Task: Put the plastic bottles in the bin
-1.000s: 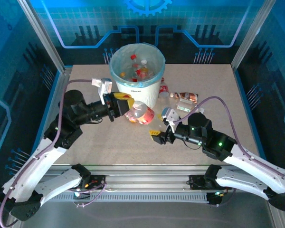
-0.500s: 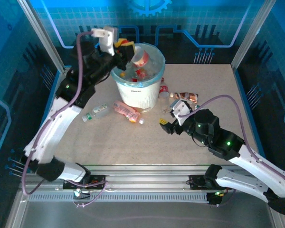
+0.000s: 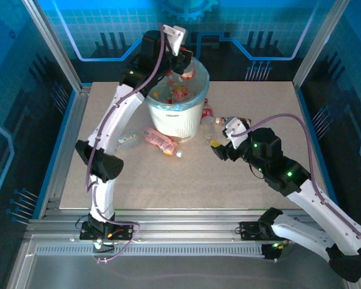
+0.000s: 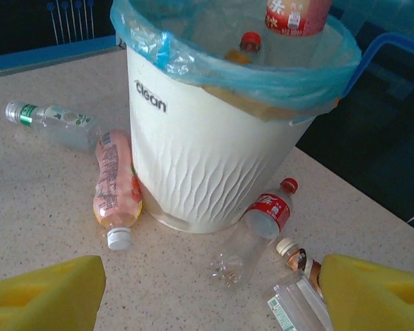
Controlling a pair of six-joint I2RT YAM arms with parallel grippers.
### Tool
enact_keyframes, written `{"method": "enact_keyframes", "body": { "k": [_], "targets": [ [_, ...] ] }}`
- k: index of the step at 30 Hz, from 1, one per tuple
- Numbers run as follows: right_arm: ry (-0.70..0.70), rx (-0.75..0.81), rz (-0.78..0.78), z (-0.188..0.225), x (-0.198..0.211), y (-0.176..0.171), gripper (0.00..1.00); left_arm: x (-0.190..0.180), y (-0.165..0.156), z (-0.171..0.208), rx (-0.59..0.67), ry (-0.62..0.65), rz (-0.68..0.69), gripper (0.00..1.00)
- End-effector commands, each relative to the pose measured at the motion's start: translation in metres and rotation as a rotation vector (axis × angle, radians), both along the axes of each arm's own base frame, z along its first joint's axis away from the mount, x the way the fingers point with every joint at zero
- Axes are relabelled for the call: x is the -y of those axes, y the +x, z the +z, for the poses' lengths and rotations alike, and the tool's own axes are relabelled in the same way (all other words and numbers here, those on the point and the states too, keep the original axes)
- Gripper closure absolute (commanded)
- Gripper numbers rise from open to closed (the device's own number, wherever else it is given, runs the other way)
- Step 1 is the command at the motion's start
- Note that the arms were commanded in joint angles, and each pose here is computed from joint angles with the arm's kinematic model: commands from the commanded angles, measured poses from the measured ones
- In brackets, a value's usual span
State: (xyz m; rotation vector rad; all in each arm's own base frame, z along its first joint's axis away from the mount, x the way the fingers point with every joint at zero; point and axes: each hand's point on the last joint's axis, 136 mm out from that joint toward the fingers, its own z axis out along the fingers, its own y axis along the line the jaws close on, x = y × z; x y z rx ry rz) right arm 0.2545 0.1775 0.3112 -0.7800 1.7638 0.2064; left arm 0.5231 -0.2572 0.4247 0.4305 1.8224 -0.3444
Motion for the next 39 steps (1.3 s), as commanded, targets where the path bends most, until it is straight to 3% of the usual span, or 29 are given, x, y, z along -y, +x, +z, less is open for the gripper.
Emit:
{"method": "enact_keyframes", "body": {
  "k": [1, 10, 17, 24, 29, 32, 39],
  "targets": [
    [-0.009, -0.008, 0.028, -0.002, -0.001, 0.0, 0.18, 0.0, 0.0, -0.016, -0.038, 0.053, -0.019, 1.0],
    [-0.017, -0.06, 0.059, -0.018, -0.009, 0.004, 0.18, 0.025, 0.004, -0.115, -0.219, 0.142, -0.113, 1.0],
    [-0.017, -0.08, 0.06, -0.024, -0.009, 0.004, 0.18, 0.012, 0.01, -0.167, -0.312, 0.195, -0.061, 1.0],
    [-0.019, -0.092, 0.057, -0.027, -0.009, 0.004, 0.17, -0.012, 0.027, -0.191, -0.435, 0.056, 0.029, 0.98],
    [-0.011, -0.099, 0.056, -0.025, -0.009, 0.003, 0.17, -0.003, 0.027, -0.168, -0.43, -0.04, -0.025, 0.82],
    [-0.003, -0.095, 0.058, -0.019, -0.009, 0.002, 0.17, 0.002, 0.023, -0.131, -0.374, -0.101, -0.063, 0.62],
    [0.036, -0.081, 0.061, -0.002, -0.007, -0.004, 0.18, -0.004, -0.003, -0.042, -0.224, -0.183, -0.093, 0.5]
  ]
}}
